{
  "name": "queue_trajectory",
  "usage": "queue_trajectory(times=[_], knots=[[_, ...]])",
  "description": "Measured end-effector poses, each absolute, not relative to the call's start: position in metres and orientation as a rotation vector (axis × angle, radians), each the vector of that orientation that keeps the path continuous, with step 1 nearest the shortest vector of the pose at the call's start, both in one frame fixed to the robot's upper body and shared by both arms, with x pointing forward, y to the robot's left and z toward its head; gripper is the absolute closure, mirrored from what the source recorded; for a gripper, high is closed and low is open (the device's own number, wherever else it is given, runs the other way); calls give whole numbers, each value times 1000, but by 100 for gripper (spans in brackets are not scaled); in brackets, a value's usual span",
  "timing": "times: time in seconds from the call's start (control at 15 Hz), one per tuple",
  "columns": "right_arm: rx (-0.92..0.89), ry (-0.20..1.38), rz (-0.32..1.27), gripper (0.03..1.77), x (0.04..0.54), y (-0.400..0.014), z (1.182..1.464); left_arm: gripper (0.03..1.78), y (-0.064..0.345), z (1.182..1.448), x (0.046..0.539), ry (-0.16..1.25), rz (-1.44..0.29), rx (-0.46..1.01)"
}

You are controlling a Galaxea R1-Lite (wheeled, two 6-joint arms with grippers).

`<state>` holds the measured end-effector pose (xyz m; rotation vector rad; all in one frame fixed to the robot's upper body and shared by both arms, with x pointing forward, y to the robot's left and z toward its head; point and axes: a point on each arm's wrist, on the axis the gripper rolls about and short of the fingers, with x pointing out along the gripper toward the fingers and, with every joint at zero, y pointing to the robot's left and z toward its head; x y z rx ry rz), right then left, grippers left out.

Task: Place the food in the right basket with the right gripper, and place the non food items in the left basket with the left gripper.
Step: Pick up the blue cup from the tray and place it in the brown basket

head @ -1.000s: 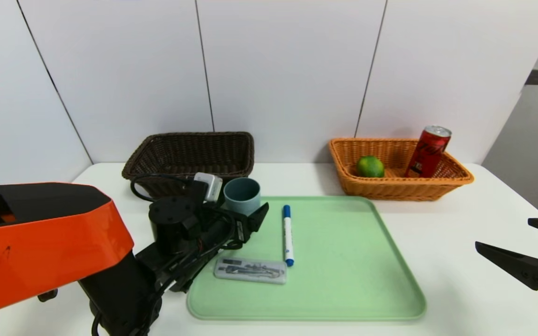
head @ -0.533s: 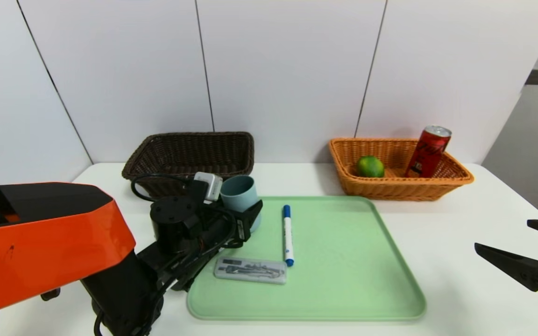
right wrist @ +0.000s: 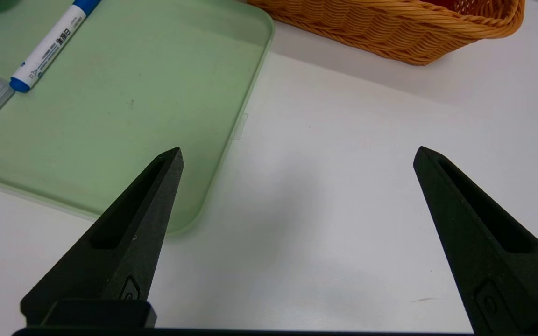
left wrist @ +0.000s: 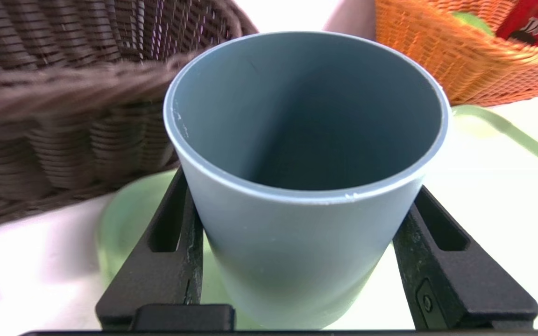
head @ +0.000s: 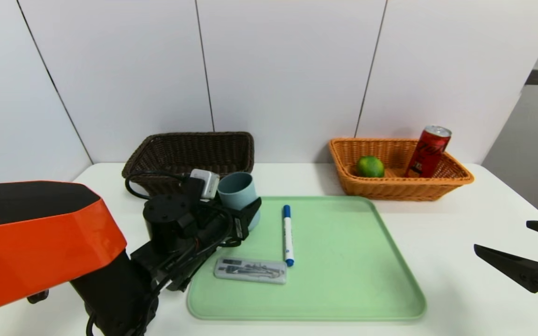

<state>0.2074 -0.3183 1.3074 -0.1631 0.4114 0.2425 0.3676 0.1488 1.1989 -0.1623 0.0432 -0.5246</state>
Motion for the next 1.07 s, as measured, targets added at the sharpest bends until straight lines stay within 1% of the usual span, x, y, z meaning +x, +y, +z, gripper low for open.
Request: queue_trajectory(times=[0.13,0.27,0.47,0.67,0.87,1.07], knots=[[-163,414,243,10,207,-318,1306,69,153,1206,361,20,-529,-113],[-163,421,244,10,207,-318,1304,69,157,1218,354,-12,-537,-111],[-164,422,245,10,206,-318,1303,69,162,1246,348,-107,-558,-127],[-163,424,243,10,206,-319,1302,70,168,1274,349,-216,-544,-132],[-164,425,244,10,205,-319,1301,70,184,1296,366,-271,-487,-121],[-164,426,247,10,205,-319,1301,70,225,1309,401,-262,-417,-69]])
